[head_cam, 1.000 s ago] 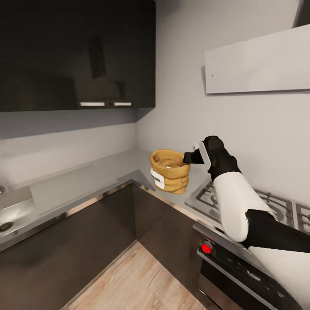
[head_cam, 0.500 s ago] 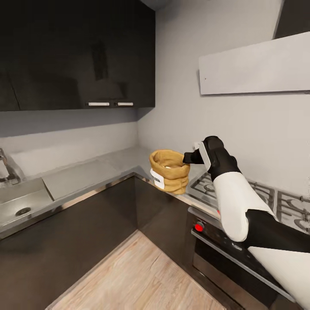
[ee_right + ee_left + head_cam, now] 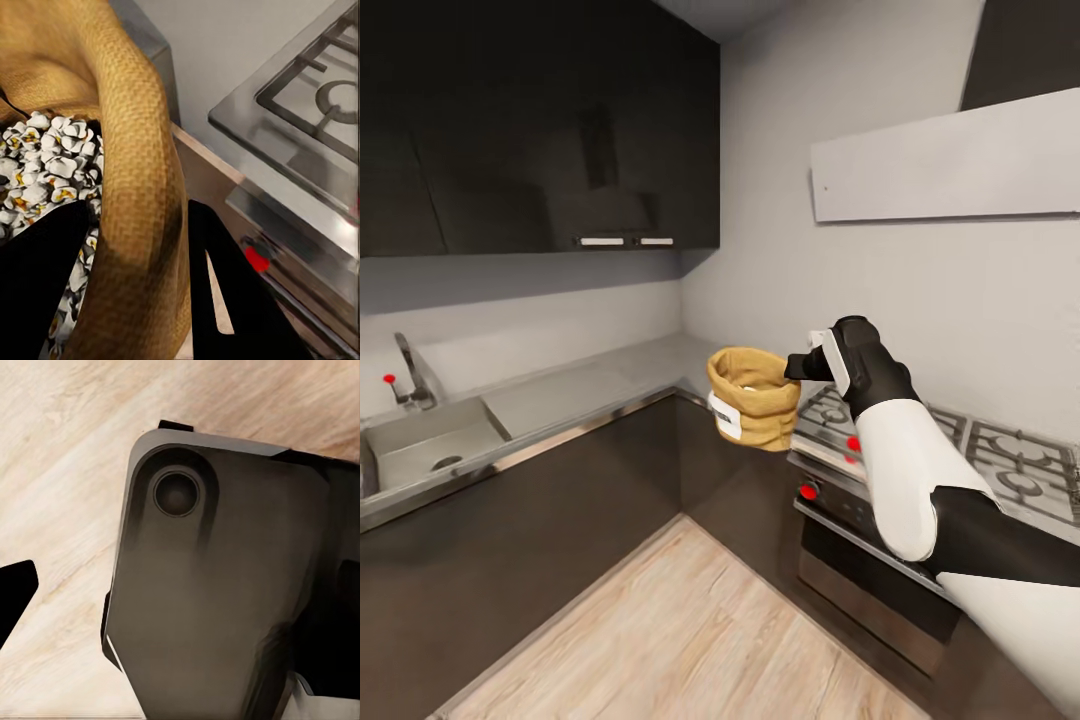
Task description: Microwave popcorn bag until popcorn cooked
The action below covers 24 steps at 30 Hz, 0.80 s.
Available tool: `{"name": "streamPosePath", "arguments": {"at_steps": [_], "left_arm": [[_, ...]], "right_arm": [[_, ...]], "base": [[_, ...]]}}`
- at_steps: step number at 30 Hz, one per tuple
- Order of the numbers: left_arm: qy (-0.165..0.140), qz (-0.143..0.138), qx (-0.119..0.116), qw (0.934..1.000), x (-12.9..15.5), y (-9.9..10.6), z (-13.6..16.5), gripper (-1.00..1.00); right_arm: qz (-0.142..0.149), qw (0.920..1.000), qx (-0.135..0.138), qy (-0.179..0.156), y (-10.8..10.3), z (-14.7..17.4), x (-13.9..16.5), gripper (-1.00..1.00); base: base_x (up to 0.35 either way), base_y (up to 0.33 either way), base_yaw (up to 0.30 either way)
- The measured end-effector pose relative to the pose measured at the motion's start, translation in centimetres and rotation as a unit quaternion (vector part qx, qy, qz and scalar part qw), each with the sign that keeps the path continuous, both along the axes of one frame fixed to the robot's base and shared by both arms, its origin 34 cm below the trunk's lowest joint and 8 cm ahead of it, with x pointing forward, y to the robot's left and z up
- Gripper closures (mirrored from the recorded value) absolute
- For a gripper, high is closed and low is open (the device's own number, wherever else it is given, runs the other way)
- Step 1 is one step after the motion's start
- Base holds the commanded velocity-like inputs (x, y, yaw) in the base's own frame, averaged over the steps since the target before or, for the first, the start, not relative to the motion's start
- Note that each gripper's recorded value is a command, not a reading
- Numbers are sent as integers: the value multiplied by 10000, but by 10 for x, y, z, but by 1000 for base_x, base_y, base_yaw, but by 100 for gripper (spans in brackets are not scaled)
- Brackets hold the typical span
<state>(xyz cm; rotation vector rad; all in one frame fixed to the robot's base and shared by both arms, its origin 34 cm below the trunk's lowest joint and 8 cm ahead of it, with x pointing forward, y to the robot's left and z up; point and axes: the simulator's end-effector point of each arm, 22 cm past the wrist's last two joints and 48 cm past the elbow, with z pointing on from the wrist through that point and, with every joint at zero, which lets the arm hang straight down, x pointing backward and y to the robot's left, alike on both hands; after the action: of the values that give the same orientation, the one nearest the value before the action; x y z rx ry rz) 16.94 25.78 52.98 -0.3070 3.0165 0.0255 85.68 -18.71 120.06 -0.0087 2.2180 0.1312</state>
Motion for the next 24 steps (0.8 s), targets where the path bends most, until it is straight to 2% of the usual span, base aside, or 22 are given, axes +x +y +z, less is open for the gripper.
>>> {"name": "streamPosePath", "arguments": {"at_steps": [24], "left_arm": [[1, -10, 0, 10000, 0, 0, 0, -100]], "right_arm": [[1, 10000, 0, 12, 0, -1, 0, 100]], "base": [[-349, 0, 0]]}}
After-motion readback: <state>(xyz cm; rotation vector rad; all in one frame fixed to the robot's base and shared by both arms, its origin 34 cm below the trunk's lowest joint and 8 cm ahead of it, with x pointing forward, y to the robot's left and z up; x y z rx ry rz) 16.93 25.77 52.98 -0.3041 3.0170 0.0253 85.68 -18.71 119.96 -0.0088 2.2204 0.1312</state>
